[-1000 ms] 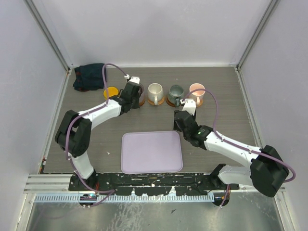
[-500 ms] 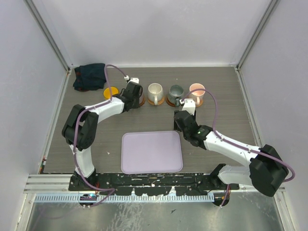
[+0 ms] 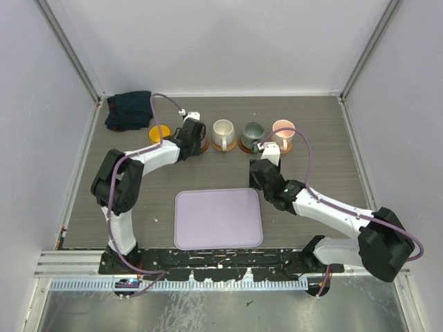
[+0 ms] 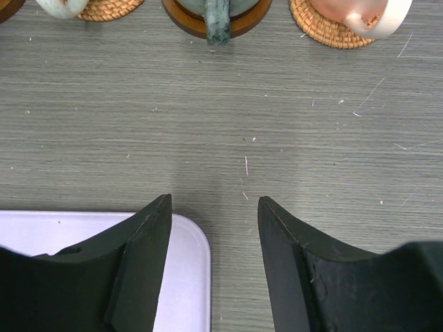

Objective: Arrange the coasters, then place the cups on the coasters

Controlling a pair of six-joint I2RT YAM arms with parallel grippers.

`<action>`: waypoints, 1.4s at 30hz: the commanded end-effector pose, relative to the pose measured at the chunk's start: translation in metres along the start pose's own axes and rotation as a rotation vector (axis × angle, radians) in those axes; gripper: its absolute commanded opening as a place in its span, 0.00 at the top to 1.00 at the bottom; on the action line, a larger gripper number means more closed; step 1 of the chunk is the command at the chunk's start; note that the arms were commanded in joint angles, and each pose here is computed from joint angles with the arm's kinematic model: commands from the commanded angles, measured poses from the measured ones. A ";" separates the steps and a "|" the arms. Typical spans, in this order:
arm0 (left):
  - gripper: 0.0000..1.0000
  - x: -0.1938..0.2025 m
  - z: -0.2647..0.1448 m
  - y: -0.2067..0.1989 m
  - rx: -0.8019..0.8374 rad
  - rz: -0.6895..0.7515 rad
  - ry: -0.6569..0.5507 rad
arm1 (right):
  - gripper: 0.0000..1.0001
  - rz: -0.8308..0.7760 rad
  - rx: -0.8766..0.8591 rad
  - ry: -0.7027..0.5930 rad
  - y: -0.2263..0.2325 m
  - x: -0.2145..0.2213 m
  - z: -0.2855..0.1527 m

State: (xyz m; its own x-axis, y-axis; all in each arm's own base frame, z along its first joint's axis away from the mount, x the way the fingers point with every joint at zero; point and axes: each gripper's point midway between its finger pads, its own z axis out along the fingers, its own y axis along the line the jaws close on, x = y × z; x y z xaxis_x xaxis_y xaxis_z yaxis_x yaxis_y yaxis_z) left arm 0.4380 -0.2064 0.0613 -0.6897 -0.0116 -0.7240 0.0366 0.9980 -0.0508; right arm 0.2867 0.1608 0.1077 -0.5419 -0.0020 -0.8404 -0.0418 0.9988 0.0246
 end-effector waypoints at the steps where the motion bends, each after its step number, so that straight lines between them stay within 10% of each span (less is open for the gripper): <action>1: 1.00 -0.054 -0.003 -0.008 0.016 -0.087 -0.182 | 0.42 0.017 -0.012 -0.009 0.003 -0.002 0.002; 17: 1.00 -0.040 0.002 0.000 -0.026 -0.097 -0.150 | 0.42 0.021 -0.035 0.005 0.009 -0.001 0.003; 42: 0.26 -0.045 -0.021 -0.001 0.006 -0.108 -0.161 | 0.43 0.033 -0.057 -0.001 0.013 -0.005 0.001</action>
State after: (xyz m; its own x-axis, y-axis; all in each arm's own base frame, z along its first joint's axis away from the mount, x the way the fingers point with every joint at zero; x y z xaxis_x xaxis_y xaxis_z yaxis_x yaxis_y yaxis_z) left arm 0.4451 -0.2046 0.0620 -0.6587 -0.0734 -0.7488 -0.0229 0.9967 -0.0776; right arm 0.2824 0.1703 0.0998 -0.5738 -0.0123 -0.8189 -0.0863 0.9952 0.0456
